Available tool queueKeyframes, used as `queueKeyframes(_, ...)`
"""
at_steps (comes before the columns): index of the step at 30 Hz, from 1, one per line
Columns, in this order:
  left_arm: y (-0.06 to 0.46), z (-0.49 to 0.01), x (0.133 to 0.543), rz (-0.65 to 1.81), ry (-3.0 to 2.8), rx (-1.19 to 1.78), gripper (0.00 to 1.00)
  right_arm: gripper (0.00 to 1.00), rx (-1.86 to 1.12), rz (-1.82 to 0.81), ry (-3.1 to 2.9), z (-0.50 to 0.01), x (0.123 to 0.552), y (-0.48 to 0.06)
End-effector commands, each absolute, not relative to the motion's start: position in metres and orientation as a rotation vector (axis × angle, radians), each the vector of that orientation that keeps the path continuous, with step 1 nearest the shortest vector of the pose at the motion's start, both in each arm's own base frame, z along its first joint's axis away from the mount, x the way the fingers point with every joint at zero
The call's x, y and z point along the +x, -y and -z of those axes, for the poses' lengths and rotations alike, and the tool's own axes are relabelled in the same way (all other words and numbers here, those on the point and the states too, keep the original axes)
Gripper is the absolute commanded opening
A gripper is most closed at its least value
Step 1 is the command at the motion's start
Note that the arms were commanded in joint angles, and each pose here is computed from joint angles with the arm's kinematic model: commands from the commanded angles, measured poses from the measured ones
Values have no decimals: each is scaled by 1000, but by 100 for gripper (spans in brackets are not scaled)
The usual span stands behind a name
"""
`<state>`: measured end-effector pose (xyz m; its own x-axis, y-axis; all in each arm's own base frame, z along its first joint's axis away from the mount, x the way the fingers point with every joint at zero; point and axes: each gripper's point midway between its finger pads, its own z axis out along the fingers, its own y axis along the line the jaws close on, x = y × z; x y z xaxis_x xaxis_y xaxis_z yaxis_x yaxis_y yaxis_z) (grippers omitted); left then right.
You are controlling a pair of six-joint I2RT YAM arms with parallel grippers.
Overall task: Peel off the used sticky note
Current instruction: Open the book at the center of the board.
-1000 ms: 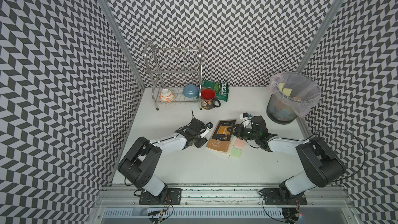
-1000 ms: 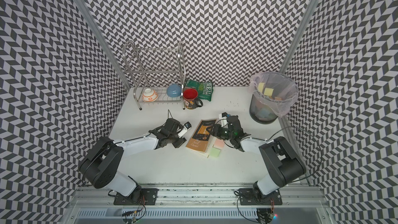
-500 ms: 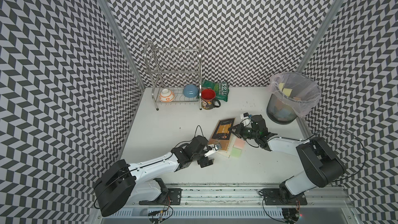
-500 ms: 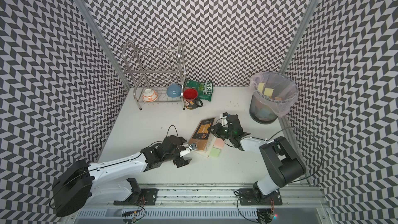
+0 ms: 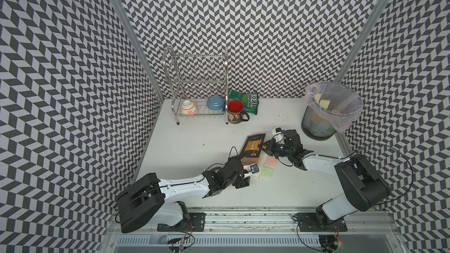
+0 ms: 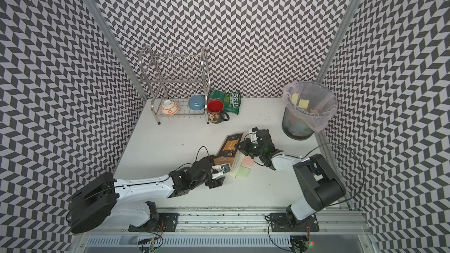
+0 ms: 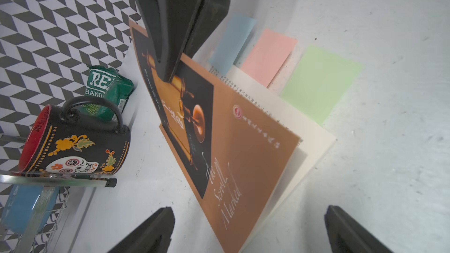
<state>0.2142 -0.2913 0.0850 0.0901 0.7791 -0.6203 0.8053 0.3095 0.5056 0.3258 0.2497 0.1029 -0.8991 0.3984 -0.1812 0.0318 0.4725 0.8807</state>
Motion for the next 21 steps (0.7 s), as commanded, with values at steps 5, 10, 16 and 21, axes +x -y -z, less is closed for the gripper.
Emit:
queueKeyframes(5,313,-106,222,81,-1627,1366,100,4,321,-1441,-2296,-119,338,-256)
queueKeyframes(10,318,-109,234,42,-1625,1318,100,3,325,-1445,-2293,-120,338,-256)
queueKeyframes(16,319,-110,235,45,-1622,1307,96,3,331,-1447,-2297,-119,337,-256)
queueKeyframes(21,312,-120,234,45,-1605,1277,79,3,337,-1445,-2296,-120,338,-256)
